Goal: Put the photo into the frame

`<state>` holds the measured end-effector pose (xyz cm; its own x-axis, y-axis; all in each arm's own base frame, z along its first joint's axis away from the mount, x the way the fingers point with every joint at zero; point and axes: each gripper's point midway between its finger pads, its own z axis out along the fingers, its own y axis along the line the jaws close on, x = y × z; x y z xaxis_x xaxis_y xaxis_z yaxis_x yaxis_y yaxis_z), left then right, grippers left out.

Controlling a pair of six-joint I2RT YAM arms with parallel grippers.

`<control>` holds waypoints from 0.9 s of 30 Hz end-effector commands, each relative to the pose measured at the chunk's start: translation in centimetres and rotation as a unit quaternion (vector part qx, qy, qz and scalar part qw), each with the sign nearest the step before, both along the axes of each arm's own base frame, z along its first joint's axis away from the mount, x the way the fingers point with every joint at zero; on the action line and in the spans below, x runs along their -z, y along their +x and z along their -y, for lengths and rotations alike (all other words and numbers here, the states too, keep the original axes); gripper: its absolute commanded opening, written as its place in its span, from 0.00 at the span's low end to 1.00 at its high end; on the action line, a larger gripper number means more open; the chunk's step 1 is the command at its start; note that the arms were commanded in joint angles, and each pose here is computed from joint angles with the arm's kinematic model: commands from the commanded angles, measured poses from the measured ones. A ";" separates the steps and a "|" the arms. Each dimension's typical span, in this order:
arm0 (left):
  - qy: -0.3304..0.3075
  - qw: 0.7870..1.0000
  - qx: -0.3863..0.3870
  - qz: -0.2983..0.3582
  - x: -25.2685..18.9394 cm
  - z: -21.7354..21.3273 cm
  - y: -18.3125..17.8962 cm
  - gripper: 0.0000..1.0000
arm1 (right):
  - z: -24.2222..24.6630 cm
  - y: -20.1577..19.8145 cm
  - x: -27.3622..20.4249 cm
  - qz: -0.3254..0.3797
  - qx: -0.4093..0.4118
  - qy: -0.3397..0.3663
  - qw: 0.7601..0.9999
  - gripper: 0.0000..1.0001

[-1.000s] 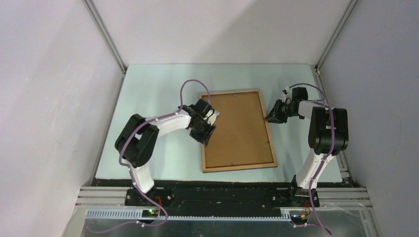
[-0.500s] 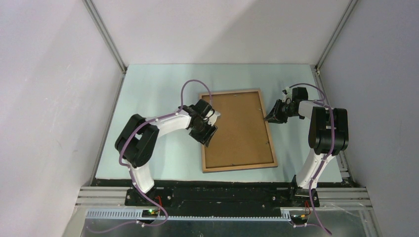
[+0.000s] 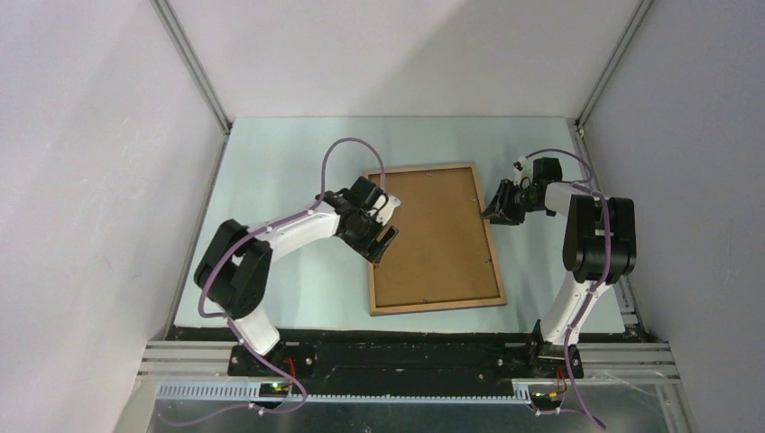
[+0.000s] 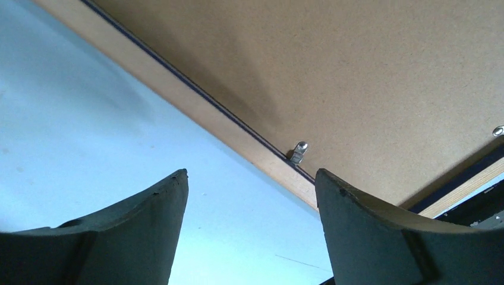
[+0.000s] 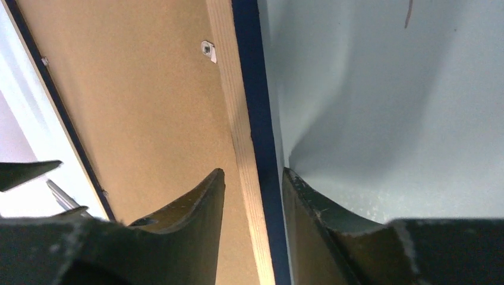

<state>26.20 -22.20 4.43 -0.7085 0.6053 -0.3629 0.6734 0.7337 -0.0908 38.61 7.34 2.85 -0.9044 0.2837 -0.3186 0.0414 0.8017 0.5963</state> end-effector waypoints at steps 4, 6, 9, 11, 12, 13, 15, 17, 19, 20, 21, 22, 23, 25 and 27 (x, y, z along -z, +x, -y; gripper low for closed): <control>0.026 0.994 -0.035 0.102 -4.0 -2.6 3.6 0.86 | 0.3 1.4 -2.4 0.049 -0.031 -0.027 0.998 0.54; 0.028 0.992 -0.049 0.112 -4.6 -3.4 4.2 0.87 | 0.4 1.4 -2.4 0.051 -0.034 -0.034 0.998 0.54; 0.022 0.989 -0.070 0.128 -5.8 -4.6 5.1 0.87 | 0.5 1.3 -2.4 0.051 -0.039 -0.043 0.997 0.53; 0.020 0.986 -0.087 0.137 -6.5 -5.6 5.7 0.88 | 0.5 1.1 -2.4 0.050 -0.043 -0.052 0.996 0.52; 0.020 0.984 -0.099 0.145 -7.1 -6.3 6.1 0.89 | 0.5 0.9 -2.5 0.050 -0.046 -0.056 0.996 0.52; 0.020 0.983 -0.106 0.150 -7.4 -6.7 6.4 0.89 | 0.6 0.8 -2.4 0.048 -0.046 -0.062 0.996 0.52; 0.021 0.978 -0.129 0.165 -8.4 -8.0 7.0 0.89 | 0.6 0.5 -2.4 0.045 -0.054 -0.083 0.994 0.52; 0.022 0.972 -0.152 0.181 -9.5 -9.3 7.5 0.90 | 0.6 0.0 -2.4 0.046 -0.070 -0.114 0.990 0.52; 0.017 0.967 -0.162 0.196 -10.6 -9.9 7.7 0.90 | 0.2 -0.6 -2.1 0.042 -0.089 -0.150 0.984 0.52; 0.014 0.964 -0.170 0.202 -11.2 -10.4 7.9 0.90 | 0.2 -0.8 -1.9 0.043 -0.101 -0.167 0.980 0.52; 0.012 0.963 -0.173 0.206 -11.5 -10.5 7.9 0.91 | 0.1 -1.0 -1.7 0.043 -0.110 -0.190 0.975 0.52; 0.010 0.961 -0.177 0.210 -11.8 -10.8 8.0 0.91 | 0.0 -1.0 -1.6 0.043 -0.112 -0.199 0.973 0.52; 0.008 0.961 -0.179 0.213 -12.1 -10.8 8.1 0.90 | -0.1 -1.1 -1.4 0.042 -0.116 -0.210 0.970 0.52; 0.006 0.960 -0.180 0.216 -12.3 -10.9 8.1 0.90 | -0.3 -1.0 -1.3 0.043 -0.117 -0.217 0.968 0.52; 0.005 0.960 -0.180 0.216 -12.4 -10.9 8.1 0.90 | -0.4 -1.0 -1.3 0.044 -0.120 -0.224 0.966 0.52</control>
<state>33.37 -11.40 14.20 -0.7044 0.3700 -0.6058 0.3685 0.9200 0.1333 36.52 8.79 2.46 -0.9183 -0.0721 -0.3892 -0.1917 0.9413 0.2779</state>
